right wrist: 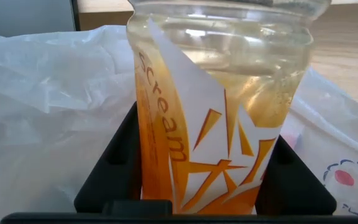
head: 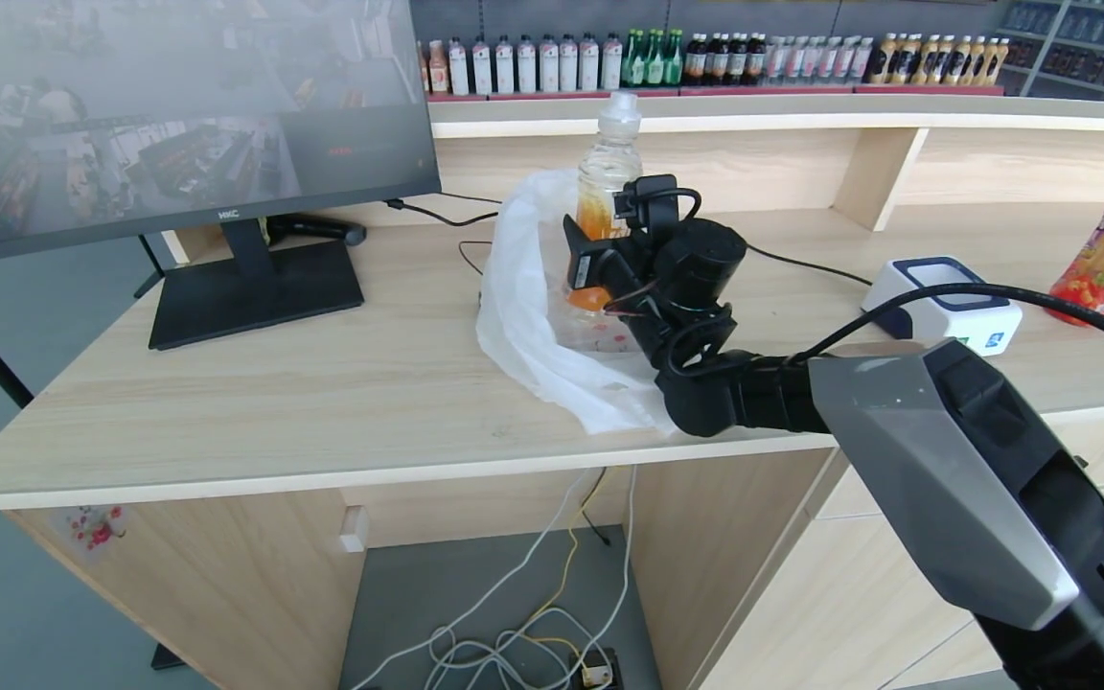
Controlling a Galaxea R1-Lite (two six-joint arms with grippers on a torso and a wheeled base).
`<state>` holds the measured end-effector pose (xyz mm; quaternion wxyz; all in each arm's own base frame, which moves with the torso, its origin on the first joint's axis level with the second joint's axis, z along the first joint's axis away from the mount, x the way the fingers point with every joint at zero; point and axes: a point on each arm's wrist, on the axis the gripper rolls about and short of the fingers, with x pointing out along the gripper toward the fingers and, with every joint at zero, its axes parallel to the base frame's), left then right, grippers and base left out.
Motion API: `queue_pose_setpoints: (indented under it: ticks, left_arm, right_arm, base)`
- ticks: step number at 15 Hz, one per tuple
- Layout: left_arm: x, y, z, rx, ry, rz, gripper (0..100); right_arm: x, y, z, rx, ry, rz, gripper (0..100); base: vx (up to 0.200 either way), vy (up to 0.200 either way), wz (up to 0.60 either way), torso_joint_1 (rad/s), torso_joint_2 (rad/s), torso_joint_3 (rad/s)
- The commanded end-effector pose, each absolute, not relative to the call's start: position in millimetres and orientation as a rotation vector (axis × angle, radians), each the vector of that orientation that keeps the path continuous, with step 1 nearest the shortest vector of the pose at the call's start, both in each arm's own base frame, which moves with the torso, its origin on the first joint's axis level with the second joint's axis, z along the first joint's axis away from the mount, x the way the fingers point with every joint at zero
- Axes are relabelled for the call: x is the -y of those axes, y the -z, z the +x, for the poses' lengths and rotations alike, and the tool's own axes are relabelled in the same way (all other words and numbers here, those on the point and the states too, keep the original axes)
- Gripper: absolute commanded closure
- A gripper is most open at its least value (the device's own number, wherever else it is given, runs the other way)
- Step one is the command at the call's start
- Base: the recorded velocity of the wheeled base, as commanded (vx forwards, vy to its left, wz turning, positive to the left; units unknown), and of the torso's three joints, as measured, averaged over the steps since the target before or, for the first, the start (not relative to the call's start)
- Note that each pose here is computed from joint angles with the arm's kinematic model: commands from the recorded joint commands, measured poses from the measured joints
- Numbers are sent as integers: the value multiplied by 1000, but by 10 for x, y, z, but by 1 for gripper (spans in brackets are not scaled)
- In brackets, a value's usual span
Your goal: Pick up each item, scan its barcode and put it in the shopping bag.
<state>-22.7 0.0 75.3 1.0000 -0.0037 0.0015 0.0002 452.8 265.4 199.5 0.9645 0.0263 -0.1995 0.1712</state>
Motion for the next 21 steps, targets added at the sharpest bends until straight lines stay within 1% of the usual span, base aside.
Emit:
queue_pose_setpoints:
  ticks: [1,4,5,17,19,20,21]
  left_arm:
    - [0,-754,-227,-3,-2,-8,0]
    - [0,-754,-227,-3,-2,-8,0]
    - [0,-754,-227,-3,-2,-8,0]
    - [0,-754,-227,-3,0,-5,0]
    - [0,-754,-227,-3,0,-3,0]
    - [0,-754,-227,-3,0,-3,0]
    - [0,-754,-227,-3,0,-3,0]
  right_arm:
    - [-2656,-2010,4520,407,-347,54,100]
    - [-2658,-2003,4522,394,-348,49,100]
    - [-2658,-2002,4523,392,-348,49,0]
    - [-2664,-2033,4504,418,-344,47,0]
    - [-2644,-2132,4470,439,-342,53,0]
    - [-2644,-2132,4470,439,-342,53,0]
    - [-2618,-2218,4443,453,-339,57,0]
  base:
    - [0,0,0,0,0,0]
    - [0,0,0,0,0,0]
    - [0,0,0,0,0,0]
    - [0,0,0,0,0,0]
    - [0,0,0,0,0,0]
    - [0,0,0,0,0,0]
    - [0,0,0,0,0,0]
